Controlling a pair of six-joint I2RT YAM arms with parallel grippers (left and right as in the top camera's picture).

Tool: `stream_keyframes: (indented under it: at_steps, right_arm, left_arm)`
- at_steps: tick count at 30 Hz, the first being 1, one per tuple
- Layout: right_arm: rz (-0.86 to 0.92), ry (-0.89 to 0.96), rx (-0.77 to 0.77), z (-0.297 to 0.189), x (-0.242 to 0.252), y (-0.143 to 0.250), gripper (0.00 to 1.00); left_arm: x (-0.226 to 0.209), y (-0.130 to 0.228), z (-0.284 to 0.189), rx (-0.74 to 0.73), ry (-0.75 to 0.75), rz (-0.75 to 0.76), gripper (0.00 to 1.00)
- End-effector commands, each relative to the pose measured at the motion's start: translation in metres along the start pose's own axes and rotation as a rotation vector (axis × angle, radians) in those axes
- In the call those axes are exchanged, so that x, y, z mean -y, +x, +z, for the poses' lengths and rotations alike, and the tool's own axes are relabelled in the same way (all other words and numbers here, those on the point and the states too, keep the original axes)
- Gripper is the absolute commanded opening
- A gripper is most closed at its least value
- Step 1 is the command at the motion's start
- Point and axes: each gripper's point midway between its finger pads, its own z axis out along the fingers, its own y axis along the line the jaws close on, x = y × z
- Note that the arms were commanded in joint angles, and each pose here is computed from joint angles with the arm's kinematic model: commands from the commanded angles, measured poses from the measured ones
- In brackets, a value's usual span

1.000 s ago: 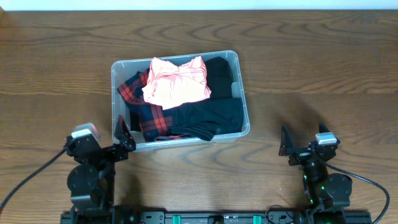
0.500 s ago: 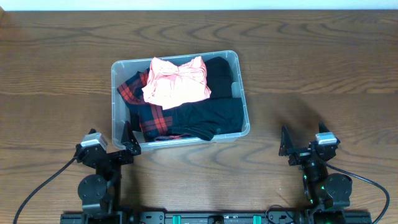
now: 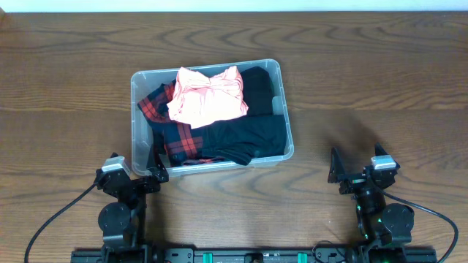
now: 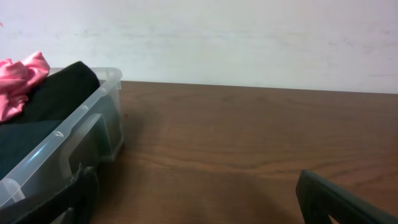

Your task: Pack container

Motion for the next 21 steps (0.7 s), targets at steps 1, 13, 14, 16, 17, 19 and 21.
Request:
stream_keyframes:
  at_steps: [1,13,14,16,17,19,21]
  right_arm:
    - [0.013,0.007,0.001,0.000,0.002,0.000,0.99]
    - [0.013,0.007,0.001,0.000,0.002,0.000,0.99]
    - [0.013,0.007,0.001,0.000,0.002,0.000,0.99]
    - [0.013,0.007,0.001,0.000,0.002,0.000,0.99]
    - [0.013,0.007,0.001,0.000,0.002,0.000,0.99]
    - [0.013,0.007,0.001,0.000,0.002,0.000,0.99]
    - [0.013,0.007,0.001,0.000,0.002,0.000,0.99]
  left_arm:
    - [-0.002,0.017,0.003,-0.036,0.004,0.013,0.98]
    - [-0.006,0.035,0.006,-0.120,-0.017,0.015,0.98]
    - [-0.007,0.036,0.007,-0.127,-0.019,0.015,0.98]
    - [-0.007,0.039,0.007,-0.140,-0.022,0.015,0.98]
    - [-0.008,0.041,0.007,-0.146,-0.023,0.015,0.98]
    - [-0.009,0.043,0.008,-0.158,-0.026,0.015,0.98]
    - [-0.009,0.046,0.008,-0.167,-0.029,0.016,0.98]
